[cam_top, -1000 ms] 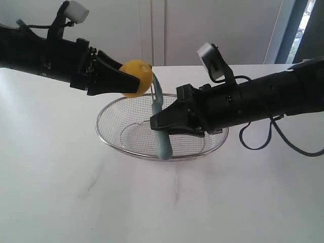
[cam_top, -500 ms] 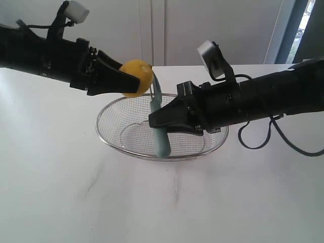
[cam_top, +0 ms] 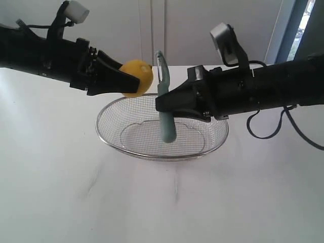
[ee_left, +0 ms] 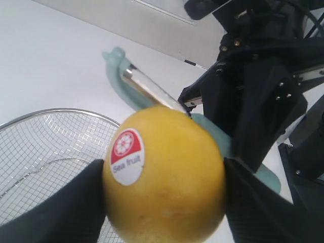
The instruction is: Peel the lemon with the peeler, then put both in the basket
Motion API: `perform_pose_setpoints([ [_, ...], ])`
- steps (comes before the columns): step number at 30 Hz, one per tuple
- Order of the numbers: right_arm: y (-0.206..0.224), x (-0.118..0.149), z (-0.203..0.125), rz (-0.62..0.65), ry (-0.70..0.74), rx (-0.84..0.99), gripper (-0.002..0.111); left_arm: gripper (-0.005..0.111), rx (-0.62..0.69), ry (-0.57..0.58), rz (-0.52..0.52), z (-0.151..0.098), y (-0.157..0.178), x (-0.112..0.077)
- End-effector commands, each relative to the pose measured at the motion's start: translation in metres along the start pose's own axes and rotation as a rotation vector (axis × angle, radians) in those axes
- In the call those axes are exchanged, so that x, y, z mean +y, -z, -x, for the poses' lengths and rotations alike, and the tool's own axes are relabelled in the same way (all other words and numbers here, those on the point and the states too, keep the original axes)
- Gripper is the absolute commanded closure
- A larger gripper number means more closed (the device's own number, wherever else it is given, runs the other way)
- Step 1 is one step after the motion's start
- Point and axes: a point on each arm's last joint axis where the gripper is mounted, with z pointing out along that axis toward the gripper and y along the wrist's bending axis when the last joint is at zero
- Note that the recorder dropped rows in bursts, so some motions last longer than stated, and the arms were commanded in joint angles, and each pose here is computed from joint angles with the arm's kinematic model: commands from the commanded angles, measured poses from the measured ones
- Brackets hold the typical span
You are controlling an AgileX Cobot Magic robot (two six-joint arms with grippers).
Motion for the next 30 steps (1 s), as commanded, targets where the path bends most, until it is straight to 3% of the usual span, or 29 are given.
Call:
perform_pose_setpoints([
  [1,0.007,0.008,0.003,0.017,0.047,-0.024,0.108,0.107,-0.03,-0.005,-0.021,0.005,0.002,-0.003],
  [14,0.0,-0.011,0.0,-0.063,0.012,-0.015,0.108,0.107,-0.03,-0.005,-0.023,0.005,0.002,-0.003],
  [20,-0.015,-0.023,-0.007,-0.037,-0.041,0.04,0.108,0.107,-0.032,-0.004,-0.023,0.005,0.002,-0.003],
  [30,-0.04,-0.019,-0.021,0.047,-0.077,0.128,0.108,0.107,-0.034,-0.004,-0.025,0.006,0.002,-0.004],
])
